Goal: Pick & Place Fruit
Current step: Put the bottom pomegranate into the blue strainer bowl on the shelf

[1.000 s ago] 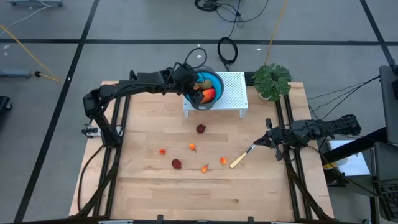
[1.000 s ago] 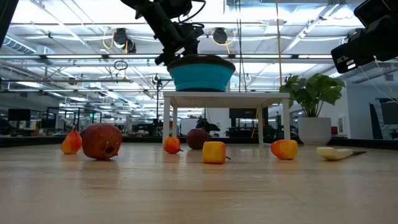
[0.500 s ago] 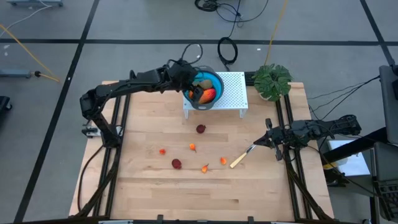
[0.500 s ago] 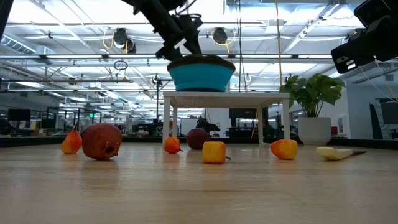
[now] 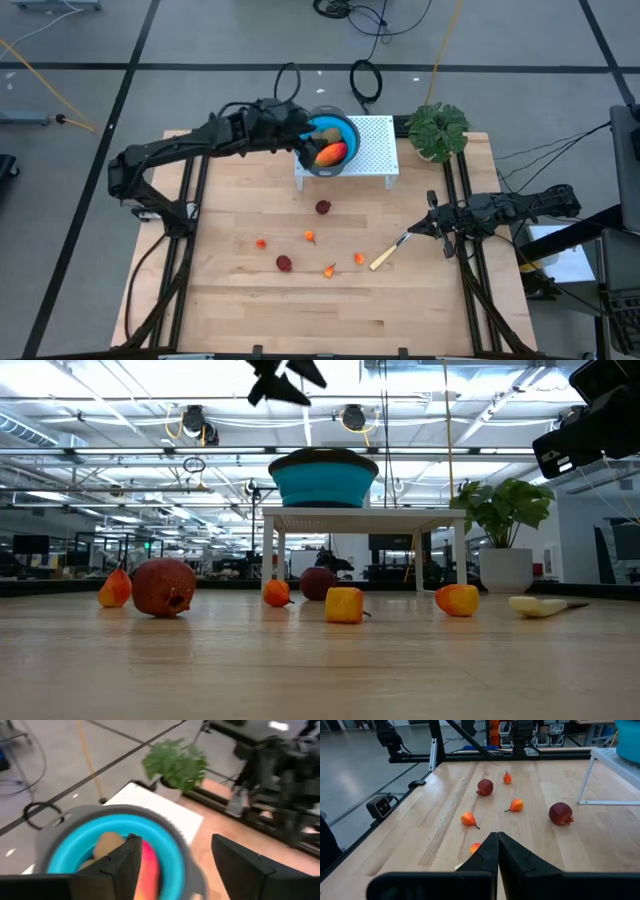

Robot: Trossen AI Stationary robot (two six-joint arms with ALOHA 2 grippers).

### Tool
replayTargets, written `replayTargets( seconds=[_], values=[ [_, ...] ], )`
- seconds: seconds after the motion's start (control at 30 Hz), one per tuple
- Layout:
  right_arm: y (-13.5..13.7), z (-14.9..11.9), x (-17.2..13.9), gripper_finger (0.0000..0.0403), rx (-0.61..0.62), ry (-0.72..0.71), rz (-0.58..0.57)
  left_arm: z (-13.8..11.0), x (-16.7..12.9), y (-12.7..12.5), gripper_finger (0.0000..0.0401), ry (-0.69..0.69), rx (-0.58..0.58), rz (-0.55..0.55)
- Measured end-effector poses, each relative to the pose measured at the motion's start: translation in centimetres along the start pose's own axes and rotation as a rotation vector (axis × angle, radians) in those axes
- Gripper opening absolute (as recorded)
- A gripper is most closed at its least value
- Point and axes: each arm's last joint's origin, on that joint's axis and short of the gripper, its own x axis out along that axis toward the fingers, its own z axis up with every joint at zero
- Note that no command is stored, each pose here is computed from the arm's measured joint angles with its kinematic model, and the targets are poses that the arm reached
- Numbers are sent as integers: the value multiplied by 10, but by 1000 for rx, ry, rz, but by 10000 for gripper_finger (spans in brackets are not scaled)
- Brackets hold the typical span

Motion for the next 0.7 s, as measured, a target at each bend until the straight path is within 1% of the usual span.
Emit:
replayTargets(
  seconds=[0.1,0.33,0.6,0.7],
  values=[
    [0,0,0,0,0,1,0,-1,-8,-15,208,-7,4,-46],
    [0,0,0,0,0,1,0,-9,-17,-48,143,14,-15,-143],
    [0,0,0,0,0,1,0,-23,-28,-82,82,81,-70,-232],
    [0,0,0,0,0,1,0,-31,-33,-94,59,126,-80,-259]
  ],
)
